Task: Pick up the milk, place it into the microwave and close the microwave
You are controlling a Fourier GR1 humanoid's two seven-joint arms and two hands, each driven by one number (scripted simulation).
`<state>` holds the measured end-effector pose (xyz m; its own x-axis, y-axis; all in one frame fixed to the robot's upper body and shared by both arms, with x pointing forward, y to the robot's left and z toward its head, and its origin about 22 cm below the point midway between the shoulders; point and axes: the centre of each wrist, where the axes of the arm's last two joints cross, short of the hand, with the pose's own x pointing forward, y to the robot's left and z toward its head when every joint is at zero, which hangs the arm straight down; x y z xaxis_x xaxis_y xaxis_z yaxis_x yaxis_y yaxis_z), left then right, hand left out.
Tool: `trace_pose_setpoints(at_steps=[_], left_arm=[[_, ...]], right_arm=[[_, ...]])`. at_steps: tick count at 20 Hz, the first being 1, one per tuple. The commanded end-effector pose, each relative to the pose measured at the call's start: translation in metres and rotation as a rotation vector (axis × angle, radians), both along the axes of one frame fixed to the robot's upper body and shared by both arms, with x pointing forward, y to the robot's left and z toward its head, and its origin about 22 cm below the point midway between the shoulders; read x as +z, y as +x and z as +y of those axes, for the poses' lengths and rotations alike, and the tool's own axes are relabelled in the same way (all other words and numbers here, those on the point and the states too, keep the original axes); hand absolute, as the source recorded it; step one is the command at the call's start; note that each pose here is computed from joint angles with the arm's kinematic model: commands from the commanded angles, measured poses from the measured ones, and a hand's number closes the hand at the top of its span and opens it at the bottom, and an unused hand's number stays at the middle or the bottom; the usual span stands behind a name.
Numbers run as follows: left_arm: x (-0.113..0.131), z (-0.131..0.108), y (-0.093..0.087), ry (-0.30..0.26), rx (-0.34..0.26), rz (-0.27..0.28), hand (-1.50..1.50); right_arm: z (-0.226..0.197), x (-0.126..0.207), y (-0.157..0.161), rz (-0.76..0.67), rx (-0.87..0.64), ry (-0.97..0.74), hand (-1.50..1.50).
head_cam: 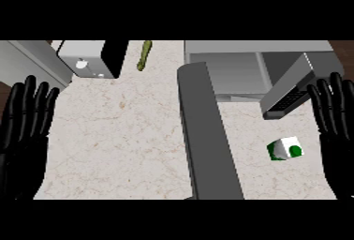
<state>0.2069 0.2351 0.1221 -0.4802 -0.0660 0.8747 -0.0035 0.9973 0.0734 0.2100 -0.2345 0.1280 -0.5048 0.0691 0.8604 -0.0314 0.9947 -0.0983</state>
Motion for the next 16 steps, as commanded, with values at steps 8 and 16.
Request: trace_pose_setpoints(at_steps=[8, 16], left_arm=[[-0.031, -0.012, -0.008, -0.262, 0.065, 0.141, -1.50], [-0.065, -0.033, -0.049, -0.275, 0.039, 0.139, -1.50]], right_arm=[[-0.073, -0.018, -0.050, 0.173, 0.017, 0.021, -1.50], [-0.087, -0.061, -0.068, 0.207, 0.001, 0.017, -1.50]])
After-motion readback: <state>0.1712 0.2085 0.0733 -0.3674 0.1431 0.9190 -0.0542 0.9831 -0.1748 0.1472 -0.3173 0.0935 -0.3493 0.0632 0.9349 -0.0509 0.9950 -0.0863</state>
